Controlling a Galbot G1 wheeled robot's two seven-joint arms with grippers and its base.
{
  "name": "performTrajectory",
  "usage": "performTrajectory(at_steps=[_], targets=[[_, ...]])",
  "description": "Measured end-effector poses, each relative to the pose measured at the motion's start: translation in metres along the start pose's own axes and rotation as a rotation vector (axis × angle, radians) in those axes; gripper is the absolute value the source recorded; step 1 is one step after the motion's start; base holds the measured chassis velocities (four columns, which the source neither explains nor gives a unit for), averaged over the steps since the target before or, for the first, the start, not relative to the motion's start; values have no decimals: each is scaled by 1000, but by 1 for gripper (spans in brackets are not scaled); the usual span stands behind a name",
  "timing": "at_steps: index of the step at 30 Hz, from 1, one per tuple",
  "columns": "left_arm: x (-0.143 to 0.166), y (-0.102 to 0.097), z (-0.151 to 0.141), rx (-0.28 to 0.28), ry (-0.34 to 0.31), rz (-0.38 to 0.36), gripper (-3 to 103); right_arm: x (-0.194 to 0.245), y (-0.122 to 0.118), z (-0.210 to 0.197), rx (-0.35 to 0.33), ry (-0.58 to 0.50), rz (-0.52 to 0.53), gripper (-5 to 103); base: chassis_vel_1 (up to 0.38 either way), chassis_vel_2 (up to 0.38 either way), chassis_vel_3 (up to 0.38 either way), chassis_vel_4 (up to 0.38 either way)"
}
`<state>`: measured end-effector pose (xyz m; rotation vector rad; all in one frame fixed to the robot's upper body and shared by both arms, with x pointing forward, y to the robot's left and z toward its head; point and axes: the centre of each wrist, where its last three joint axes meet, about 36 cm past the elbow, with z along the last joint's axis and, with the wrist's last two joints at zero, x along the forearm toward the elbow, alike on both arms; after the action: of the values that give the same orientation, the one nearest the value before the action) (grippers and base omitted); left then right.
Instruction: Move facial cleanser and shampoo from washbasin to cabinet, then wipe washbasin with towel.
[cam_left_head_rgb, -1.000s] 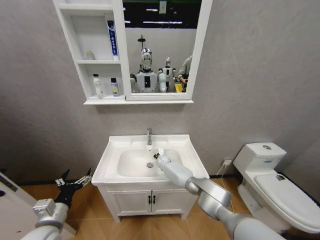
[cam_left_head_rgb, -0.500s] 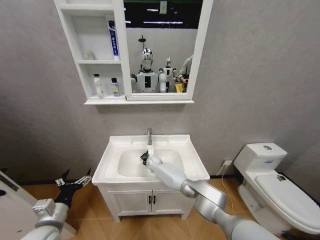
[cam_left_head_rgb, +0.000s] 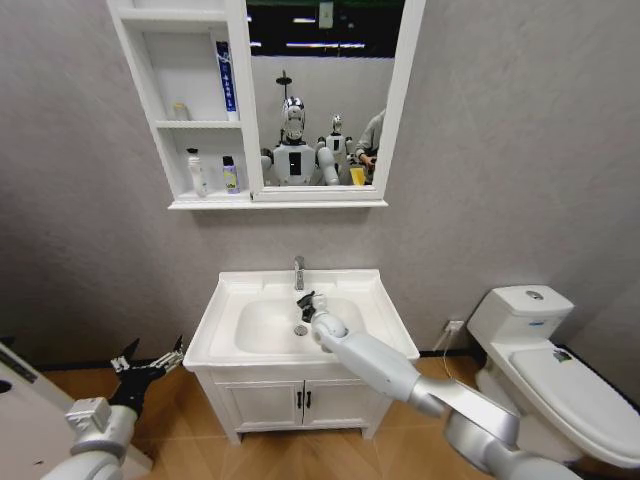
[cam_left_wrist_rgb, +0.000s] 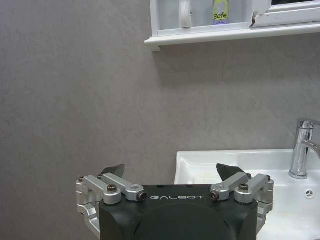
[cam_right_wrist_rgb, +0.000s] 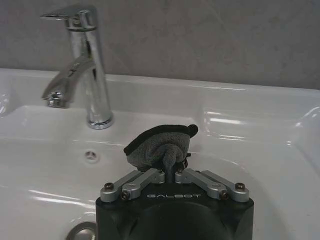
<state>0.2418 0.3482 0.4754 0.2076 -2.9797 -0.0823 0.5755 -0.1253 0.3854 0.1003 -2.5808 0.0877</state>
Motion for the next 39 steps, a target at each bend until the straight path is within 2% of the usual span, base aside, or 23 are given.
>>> performTrajectory(at_steps=[1,2,4,5,8,9,11,12,14,21,28,32,36,39], targets=[[0,0,0,0,0,0,100,2,-18,1,-11,-8,27,4,0,0,0,0],[0,0,0,0,0,0,100,2,-18,1,-11,-8,27,4,0,0,0,0],[0,0,0,0,0,0,100,7,-59,2,-21,-24,83,4,0,0,0,0],[0,0,0,0,0,0,100,7,-59,2,-21,-24,83,4,0,0,0,0],[0,0,0,0,0,0,100,11,-97,1,-39,-38,124,4,0,0,0,0],[0,0,0,0,0,0,100,11,-97,1,-39,-38,124,4,0,0,0,0],[0,0,0,0,0,0,100,11,-118,0,-60,-49,127,4,0,0,0,0],[0,0,0,0,0,0,100,11,-118,0,-60,-49,127,4,0,0,0,0],[0,0,0,0,0,0,100,2,-136,5,-69,-50,126,4,0,0,0,0],[0,0,0,0,0,0,100,-28,-160,24,-67,-62,155,4,0,0,0,0],[0,0,0,0,0,0,100,-56,-153,18,-84,-97,121,4,0,0,0,0],[0,0,0,0,0,0,100,-70,-132,4,-86,-125,88,4,0,0,0,0],[0,0,0,0,0,0,100,-77,-114,3,-77,-116,117,4,0,0,0,0],[0,0,0,0,0,0,100,-77,-111,5,-66,-102,143,4,0,0,0,0]])
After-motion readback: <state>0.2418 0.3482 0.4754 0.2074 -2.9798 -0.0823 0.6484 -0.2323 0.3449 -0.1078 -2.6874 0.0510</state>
